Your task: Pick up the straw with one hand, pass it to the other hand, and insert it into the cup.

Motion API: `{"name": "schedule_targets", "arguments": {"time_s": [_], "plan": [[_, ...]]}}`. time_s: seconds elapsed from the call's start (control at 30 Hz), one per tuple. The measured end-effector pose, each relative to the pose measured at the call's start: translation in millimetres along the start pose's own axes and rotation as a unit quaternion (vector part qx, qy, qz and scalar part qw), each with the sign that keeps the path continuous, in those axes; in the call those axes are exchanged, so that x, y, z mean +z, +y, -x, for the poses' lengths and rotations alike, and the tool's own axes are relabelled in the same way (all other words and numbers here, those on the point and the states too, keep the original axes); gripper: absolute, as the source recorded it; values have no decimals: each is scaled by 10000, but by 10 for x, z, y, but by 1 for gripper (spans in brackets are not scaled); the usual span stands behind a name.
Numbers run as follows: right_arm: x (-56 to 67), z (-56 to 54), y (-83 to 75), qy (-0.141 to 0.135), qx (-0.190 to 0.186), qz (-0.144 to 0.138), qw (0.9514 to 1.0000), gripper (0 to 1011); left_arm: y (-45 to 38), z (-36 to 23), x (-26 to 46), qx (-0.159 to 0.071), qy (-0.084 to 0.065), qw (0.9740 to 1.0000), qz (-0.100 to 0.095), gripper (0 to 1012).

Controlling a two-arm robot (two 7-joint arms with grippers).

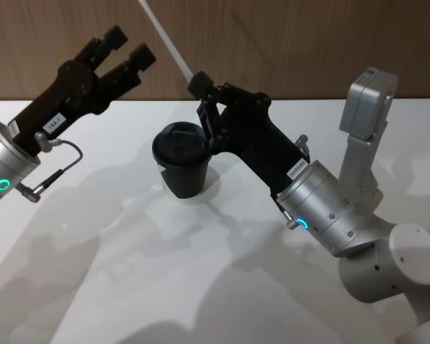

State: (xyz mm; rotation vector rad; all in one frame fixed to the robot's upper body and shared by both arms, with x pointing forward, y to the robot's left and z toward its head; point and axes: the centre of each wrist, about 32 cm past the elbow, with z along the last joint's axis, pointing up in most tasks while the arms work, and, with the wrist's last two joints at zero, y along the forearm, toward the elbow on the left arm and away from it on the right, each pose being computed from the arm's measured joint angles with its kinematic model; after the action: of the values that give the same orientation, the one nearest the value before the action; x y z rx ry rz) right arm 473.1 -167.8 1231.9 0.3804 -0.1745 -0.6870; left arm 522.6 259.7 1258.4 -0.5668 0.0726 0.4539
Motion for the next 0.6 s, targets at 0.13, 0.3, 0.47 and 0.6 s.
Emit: {"name": "schedule_targets", "arguments": {"time_s": [0.13, 0.3, 0.47, 0.6], "plan": [[0, 0, 0, 0, 0, 0, 10000, 4, -40, -42, -17, -57, 188, 9998, 29, 1000], [0, 0, 0, 0, 0, 0, 10000, 4, -115, -109, -47, -141, 493, 9987, 75, 1000], [0, 0, 0, 0, 0, 0, 10000, 4, -182, -159, -71, -215, 738, 9970, 116, 1000], [0, 0, 0, 0, 0, 0, 10000, 4, -250, -204, -92, -283, 956, 9949, 156, 1000]]}}
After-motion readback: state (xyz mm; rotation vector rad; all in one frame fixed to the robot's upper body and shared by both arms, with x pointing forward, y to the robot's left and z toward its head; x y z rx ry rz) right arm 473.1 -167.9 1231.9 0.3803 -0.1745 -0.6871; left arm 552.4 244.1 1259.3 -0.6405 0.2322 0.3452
